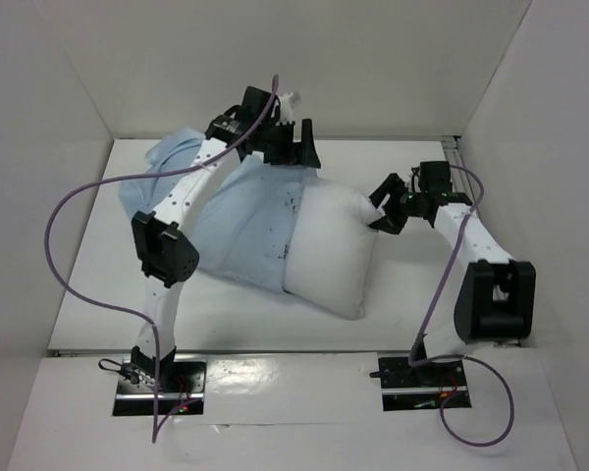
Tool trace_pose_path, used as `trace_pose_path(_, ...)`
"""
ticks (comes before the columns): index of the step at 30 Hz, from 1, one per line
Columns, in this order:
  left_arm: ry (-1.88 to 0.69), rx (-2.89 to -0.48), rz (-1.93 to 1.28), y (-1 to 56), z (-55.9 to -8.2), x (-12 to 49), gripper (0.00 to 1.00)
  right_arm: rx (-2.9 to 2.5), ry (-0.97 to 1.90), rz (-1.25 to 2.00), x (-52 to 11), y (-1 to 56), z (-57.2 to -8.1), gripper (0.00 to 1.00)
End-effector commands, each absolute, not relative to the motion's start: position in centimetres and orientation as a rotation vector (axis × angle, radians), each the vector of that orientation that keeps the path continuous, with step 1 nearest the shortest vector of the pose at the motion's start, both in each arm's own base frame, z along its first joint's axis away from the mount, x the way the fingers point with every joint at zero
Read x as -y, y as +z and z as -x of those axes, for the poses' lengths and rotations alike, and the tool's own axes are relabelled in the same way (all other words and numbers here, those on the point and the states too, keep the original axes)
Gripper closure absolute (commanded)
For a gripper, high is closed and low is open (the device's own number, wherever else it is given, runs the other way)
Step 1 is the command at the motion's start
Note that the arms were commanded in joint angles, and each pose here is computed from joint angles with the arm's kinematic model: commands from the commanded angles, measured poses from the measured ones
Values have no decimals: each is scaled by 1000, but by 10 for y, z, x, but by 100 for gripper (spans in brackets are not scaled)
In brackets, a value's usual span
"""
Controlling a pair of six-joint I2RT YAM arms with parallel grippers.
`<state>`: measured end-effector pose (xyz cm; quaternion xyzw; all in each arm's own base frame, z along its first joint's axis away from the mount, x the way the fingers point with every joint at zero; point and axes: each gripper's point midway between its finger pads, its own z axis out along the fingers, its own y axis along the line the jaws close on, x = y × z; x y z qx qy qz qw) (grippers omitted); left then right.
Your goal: Put the pillow into the pillowcase
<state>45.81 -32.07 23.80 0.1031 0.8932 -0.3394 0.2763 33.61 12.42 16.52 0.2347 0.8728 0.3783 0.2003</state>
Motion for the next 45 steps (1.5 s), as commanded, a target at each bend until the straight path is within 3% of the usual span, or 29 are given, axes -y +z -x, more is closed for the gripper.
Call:
trace_pose_path(1, -810, -2019, -378, 384, -428, 297, 0, -2316, 950, -671, -103, 157, -403, 25)
trace_pose_path(3, -744, -2044, -378, 382, -419, 283, 1, -2323, 866, -692, -88, 156, -415, 15)
trace_pose_path(7, -588, -2150, -384, 348, -404, 276, 9, -2218, 680, -800, -32, 177, -423, 6)
trace_pose_path(10, -461, -2214, -396, 318, -389, 281, 9, -2150, 594, -788, -14, 198, -413, 1)
trace_pose_path(21, -62, -2374, -359, 231, -363, 278, 5, -2254, 547, -625, -23, 181, -349, 1)
trace_pose_path(24, 4, -2409, -363, 211, -359, 274, 10, -2301, 598, -591, -33, 167, -333, 1)
trace_pose_path(25, 27, -2422, -326, 206, -360, 272, 15, -2306, 606, -567, -35, 166, -330, 1)
trace_pose_path(26, 67, -2443, -326, 200, -355, 268, 27, -2335, 647, -551, -42, 160, -323, 1)
trace_pose_path(34, 104, -2407, -242, 225, -352, 248, 51, -2388, 936, -231, -105, 153, -298, 1)
trace_pose_path(37, 58, -2415, -252, 228, -348, 252, 74, -2358, 1051, -144, -130, 154, -295, 1)
trace_pose_path(38, 33, -2414, -254, 235, -345, 253, 89, -2354, 1075, -162, -136, 155, -295, 2)
trace_pose_path(39, 0, -2407, -275, 241, -345, 258, 99, -2351, 1092, -157, -142, 153, -293, 4)
trace_pose_path(40, -64, -2419, -310, 243, -341, 266, 100, -2310, 1130, -129, -157, 161, -299, 6)
trace_pose_path(44, -427, -2352, -504, 281, -318, 325, 100, -2197, 1246, -111, -191, 180, -319, 73)
trace_pose_path(45, -550, -2282, -537, 304, -321, 346, 100, -2171, 1264, -127, -193, 186, -328, 100)
